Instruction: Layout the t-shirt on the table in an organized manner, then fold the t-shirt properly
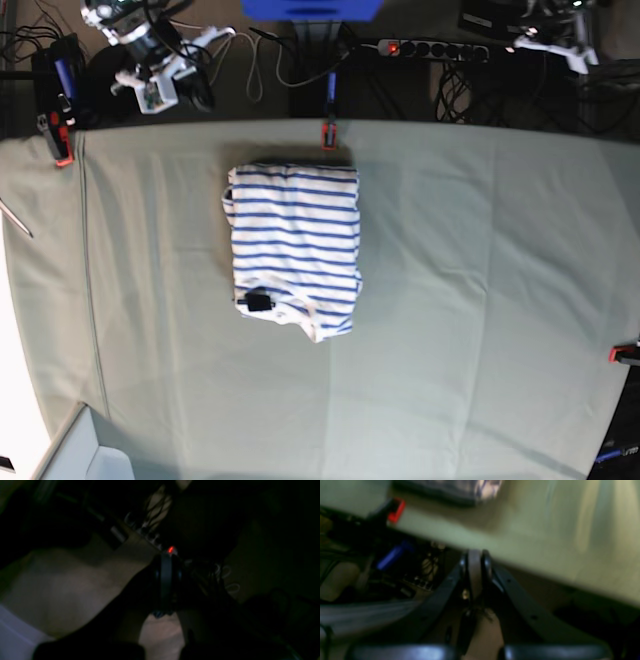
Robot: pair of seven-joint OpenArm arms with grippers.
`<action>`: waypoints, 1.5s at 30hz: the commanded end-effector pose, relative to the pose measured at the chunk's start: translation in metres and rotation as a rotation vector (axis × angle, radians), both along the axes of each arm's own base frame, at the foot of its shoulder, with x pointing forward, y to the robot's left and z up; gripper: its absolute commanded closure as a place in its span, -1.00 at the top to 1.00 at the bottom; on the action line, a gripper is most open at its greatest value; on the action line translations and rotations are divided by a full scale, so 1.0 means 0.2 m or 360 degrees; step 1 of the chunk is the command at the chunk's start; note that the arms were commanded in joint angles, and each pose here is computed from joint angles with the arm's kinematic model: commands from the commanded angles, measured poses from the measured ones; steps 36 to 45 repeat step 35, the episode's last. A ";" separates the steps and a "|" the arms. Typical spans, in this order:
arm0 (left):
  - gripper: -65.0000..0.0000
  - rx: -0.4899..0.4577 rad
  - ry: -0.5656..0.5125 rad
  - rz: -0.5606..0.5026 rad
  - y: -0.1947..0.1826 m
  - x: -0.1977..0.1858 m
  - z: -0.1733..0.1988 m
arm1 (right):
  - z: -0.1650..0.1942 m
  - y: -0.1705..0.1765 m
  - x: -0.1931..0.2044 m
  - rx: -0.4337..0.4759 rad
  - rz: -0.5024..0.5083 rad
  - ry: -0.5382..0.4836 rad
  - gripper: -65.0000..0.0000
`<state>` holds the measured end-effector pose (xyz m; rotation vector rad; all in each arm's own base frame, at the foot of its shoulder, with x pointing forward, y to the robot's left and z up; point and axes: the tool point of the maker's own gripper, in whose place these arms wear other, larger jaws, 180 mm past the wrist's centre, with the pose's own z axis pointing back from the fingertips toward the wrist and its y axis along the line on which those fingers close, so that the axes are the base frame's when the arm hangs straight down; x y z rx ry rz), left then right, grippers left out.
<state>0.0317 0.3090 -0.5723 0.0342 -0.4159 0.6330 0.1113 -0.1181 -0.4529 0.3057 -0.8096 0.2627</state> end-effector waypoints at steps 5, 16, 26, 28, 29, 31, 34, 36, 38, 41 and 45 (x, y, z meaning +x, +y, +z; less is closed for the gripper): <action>-0.99 -0.0098 0.0043 -0.0333 -0.24 -0.01 -0.25 | -0.28 -0.01 -0.19 0.0071 -0.0077 0.0282 -1.00; -0.99 -0.0158 0.0329 -0.0742 -0.60 -0.03 -0.42 | -0.90 -0.19 -0.61 -0.0040 -0.0462 0.0866 -1.00; -0.99 -0.0285 0.0505 -0.0967 -0.86 -0.15 -0.45 | -0.91 -0.48 -0.75 -0.0851 -0.0595 0.0665 -1.00; -0.99 -0.0297 0.0521 -0.0979 -0.88 -0.16 -0.45 | -0.91 -0.47 -0.76 -0.0972 -0.0527 0.0672 -1.00; -0.99 -0.0297 0.0525 -0.0984 -0.88 -0.16 -0.45 | -0.91 -0.45 -0.76 -0.0998 -0.0493 0.0676 -1.00; -0.99 -0.0298 0.0527 -0.0984 -0.88 -0.16 -0.45 | -0.91 -0.43 -0.75 -0.1025 -0.0453 0.0670 -1.00; -0.99 -0.0295 0.0525 -0.0984 -0.87 -0.16 -0.45 | -0.92 -0.40 -0.74 -0.1023 -0.0422 0.0656 -1.00; -0.99 -0.0290 0.0524 -0.0983 -0.86 -0.16 -0.45 | -0.92 -0.38 -0.72 -0.1014 -0.0412 0.0647 -1.00; -0.99 -0.0290 0.0524 -0.0983 -0.86 -0.16 -0.45 | -0.92 -0.38 -0.72 -0.1014 -0.0412 0.0647 -1.00; -0.99 -0.0290 0.0524 -0.0983 -0.86 -0.16 -0.45 | -0.92 -0.38 -0.72 -0.1014 -0.0412 0.0647 -1.00; -0.99 -0.0290 0.0524 -0.0983 -0.86 -0.16 -0.45 | -0.92 -0.38 -0.72 -0.1014 -0.0412 0.0647 -1.00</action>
